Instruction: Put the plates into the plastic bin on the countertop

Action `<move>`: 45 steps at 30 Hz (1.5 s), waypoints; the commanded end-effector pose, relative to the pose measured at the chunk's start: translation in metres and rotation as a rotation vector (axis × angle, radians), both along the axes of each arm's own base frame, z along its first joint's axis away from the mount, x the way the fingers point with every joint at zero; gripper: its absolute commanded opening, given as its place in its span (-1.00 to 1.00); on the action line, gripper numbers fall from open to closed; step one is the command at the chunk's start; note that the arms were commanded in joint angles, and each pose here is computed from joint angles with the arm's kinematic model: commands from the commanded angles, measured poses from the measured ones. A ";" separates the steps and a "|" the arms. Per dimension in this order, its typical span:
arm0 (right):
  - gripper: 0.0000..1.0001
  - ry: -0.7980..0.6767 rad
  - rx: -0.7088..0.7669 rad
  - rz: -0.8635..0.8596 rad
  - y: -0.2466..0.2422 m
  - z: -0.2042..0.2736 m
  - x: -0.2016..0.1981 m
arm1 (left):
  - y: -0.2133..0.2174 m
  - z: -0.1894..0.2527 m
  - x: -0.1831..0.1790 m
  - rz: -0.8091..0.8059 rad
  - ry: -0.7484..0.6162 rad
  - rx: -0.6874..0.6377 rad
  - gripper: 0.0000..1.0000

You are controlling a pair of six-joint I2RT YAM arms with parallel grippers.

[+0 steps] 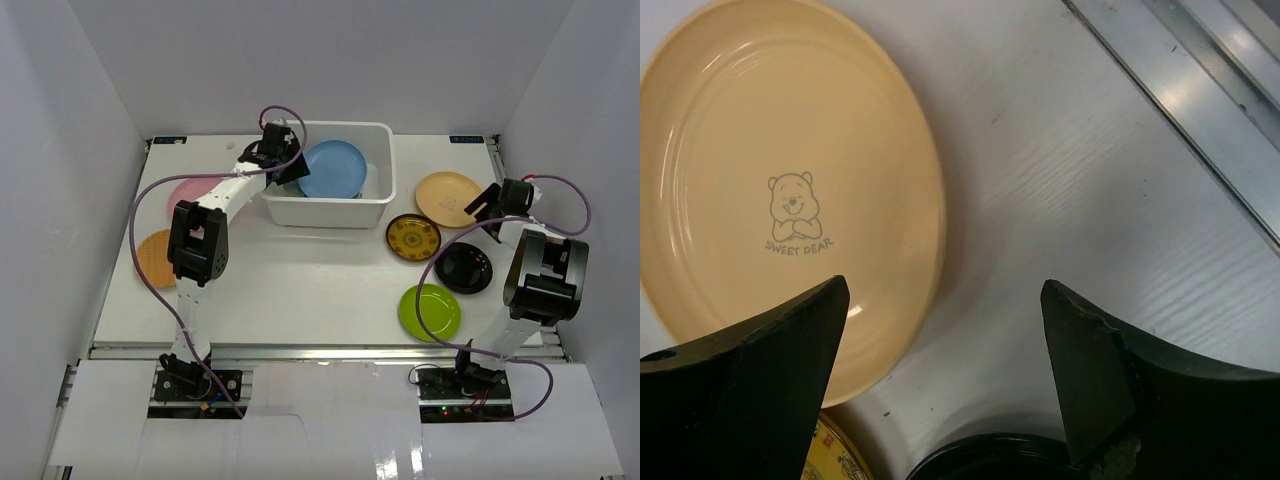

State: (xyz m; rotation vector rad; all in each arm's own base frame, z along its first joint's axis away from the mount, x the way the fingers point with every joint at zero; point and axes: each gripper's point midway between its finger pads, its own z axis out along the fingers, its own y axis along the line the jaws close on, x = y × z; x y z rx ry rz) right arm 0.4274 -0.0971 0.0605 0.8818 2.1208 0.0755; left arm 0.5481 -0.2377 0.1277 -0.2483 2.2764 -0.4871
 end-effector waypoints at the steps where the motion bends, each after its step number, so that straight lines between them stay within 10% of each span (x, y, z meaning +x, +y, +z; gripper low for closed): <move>1: 0.65 -0.050 0.020 0.021 0.001 0.012 0.022 | -0.008 0.041 0.002 -0.035 -0.068 -0.024 0.23; 12: 0.07 -0.013 0.077 0.008 0.003 -0.016 0.038 | 0.001 0.225 -0.012 -0.085 -0.433 -0.060 0.55; 18: -0.84 -0.056 0.081 -0.005 0.002 -0.005 0.045 | 0.092 0.285 -0.054 0.137 -0.561 -0.032 0.61; 25: -0.84 -0.473 0.101 0.012 0.015 0.136 0.052 | 0.213 0.205 -0.094 0.405 -0.470 -0.059 0.62; 34: -0.84 -0.800 0.091 0.454 0.139 0.317 0.036 | 0.342 0.056 -0.113 0.667 -0.121 -0.136 0.58; 45: -0.84 -0.598 0.151 0.837 0.315 0.264 0.063 | 0.380 -0.019 -0.076 0.601 0.127 -0.087 0.51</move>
